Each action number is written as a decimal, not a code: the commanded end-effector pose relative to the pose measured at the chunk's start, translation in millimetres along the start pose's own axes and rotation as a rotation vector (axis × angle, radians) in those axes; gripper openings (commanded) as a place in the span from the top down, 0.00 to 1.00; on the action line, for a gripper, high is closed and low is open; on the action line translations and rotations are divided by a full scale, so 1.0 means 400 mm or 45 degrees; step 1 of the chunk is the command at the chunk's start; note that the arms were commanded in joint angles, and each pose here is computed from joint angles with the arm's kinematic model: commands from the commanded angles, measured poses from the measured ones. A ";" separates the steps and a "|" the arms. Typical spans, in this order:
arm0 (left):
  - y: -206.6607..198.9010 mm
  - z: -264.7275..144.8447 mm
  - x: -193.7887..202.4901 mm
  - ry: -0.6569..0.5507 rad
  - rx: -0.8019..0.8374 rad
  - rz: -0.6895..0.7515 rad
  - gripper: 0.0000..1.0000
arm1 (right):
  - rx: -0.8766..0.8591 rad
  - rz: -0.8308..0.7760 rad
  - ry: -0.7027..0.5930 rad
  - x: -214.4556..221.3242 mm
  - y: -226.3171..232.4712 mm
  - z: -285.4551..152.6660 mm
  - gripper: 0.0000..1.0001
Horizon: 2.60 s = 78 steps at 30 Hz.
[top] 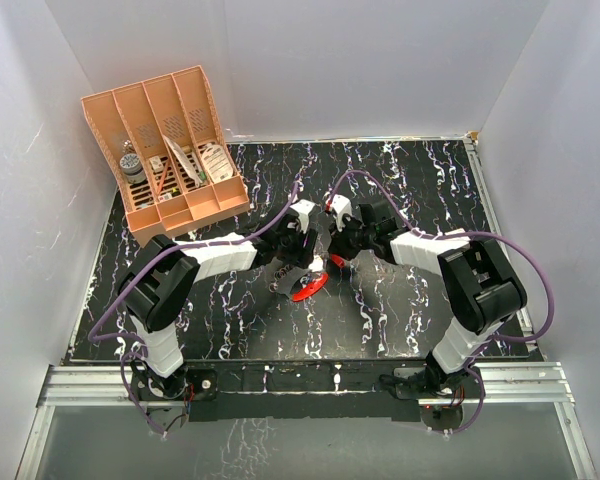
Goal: Put the keys on the keyring
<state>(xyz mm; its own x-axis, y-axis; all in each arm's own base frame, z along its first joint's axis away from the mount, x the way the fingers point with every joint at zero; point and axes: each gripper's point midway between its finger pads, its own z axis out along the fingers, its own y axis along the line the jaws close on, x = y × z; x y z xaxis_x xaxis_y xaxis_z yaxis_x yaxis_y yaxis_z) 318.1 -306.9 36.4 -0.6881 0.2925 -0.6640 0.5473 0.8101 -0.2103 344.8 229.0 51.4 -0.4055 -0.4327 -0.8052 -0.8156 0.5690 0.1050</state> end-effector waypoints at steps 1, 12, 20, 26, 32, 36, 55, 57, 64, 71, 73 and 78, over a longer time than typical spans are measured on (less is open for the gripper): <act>-0.036 -0.020 -0.071 -0.082 0.055 0.039 0.44 | 0.006 -0.050 -0.110 -0.087 -0.008 0.003 1.00; -0.027 -0.004 -0.058 -0.064 0.021 0.033 0.44 | -0.033 -0.088 -0.129 -0.123 0.022 0.019 1.00; 0.030 -0.038 -0.048 -0.072 -0.144 0.003 0.44 | -0.053 -0.095 -0.118 -0.134 0.043 0.047 1.00; 0.050 -0.066 -0.044 -0.100 -0.187 -0.032 0.44 | 0.026 -0.082 -0.120 -0.132 0.024 0.028 1.00; 0.054 -0.072 -0.042 -0.108 -0.194 -0.043 0.44 | 0.113 -0.086 -0.163 -0.150 0.007 -0.018 1.00; 0.054 -0.073 -0.040 -0.104 -0.194 -0.046 0.44 | 0.230 -0.090 -0.141 -0.150 -0.028 -0.053 1.00; 0.060 -0.071 -0.028 -0.090 -0.208 -0.057 0.45 | 0.325 -0.073 0.086 -0.052 -0.078 -0.067 1.00; 0.063 -0.074 -0.023 -0.090 -0.215 -0.059 0.45 | 0.270 -0.080 0.092 -0.041 -0.064 -0.051 1.00; 0.068 -0.079 -0.006 -0.084 -0.223 -0.066 0.45 | 0.172 -0.093 0.077 -0.034 -0.037 -0.030 1.00; 0.070 -0.077 0.000 -0.083 -0.224 -0.068 0.45 | 0.151 -0.091 0.076 -0.030 -0.030 -0.027 1.00; 0.071 -0.077 -0.002 -0.086 -0.226 -0.068 0.45 | 0.154 -0.096 0.069 -0.033 -0.028 -0.031 1.00; 0.072 -0.077 -0.001 -0.084 -0.229 -0.070 0.45 | 0.229 -0.090 0.034 -0.054 -0.041 -0.058 1.00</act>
<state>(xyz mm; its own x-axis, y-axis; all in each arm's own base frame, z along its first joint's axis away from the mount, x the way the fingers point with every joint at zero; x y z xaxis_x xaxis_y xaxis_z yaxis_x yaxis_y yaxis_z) 315.1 -270.4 34.4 -0.7021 0.2462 -0.6682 0.4231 0.8990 -0.1133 340.9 210.0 48.1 -0.4366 -0.5322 -0.7254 -0.7762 0.6305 0.0046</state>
